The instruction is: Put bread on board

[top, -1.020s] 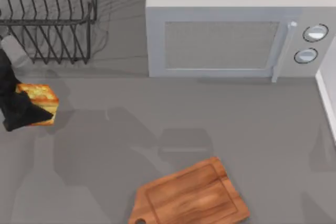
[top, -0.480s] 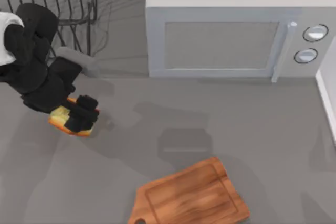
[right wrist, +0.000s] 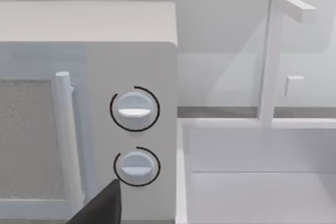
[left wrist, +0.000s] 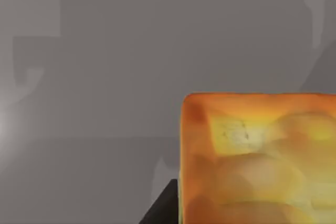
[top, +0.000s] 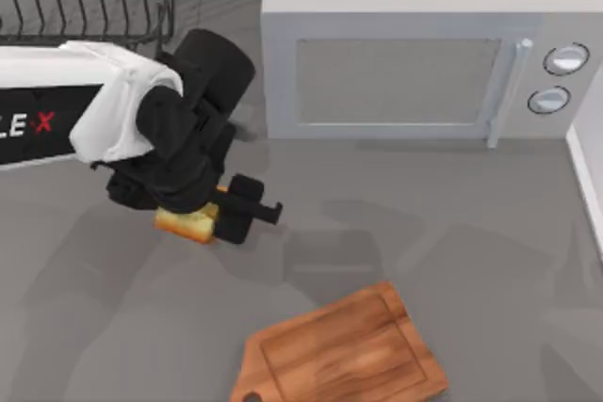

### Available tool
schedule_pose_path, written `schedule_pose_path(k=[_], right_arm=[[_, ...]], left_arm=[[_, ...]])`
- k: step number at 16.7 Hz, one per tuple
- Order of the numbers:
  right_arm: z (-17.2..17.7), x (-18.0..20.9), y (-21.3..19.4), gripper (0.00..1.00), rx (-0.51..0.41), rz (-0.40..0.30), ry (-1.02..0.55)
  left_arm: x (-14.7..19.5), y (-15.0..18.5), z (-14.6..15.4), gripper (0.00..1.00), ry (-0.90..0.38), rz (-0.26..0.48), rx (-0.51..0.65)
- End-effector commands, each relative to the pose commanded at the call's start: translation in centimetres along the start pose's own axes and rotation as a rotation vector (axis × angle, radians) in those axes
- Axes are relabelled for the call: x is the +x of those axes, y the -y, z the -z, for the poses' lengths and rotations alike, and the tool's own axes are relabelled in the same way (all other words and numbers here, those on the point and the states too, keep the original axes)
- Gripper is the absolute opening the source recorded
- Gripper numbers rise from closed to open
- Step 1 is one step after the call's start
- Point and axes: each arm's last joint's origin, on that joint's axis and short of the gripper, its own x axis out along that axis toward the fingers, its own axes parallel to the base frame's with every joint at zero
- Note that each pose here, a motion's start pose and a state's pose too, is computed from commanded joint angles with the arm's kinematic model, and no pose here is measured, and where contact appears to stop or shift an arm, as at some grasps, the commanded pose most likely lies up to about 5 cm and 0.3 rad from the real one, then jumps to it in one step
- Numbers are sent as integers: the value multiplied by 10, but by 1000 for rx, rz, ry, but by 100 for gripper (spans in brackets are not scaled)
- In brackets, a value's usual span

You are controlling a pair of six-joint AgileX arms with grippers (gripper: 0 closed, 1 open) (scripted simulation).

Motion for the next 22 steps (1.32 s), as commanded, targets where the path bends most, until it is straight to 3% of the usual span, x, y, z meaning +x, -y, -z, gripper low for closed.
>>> schedule_pose_path(k=[8,16,22], right_arm=[[0,0,0,100,0,0,0],[0,0,0,100,0,0,0],[0,0,0,100,0,0,0]], left_arm=[[-4,98,33,0,170,-206,-149],[-13,172,87,0,464,-258,-317],[-9,209,154,0,709,-243,-367]])
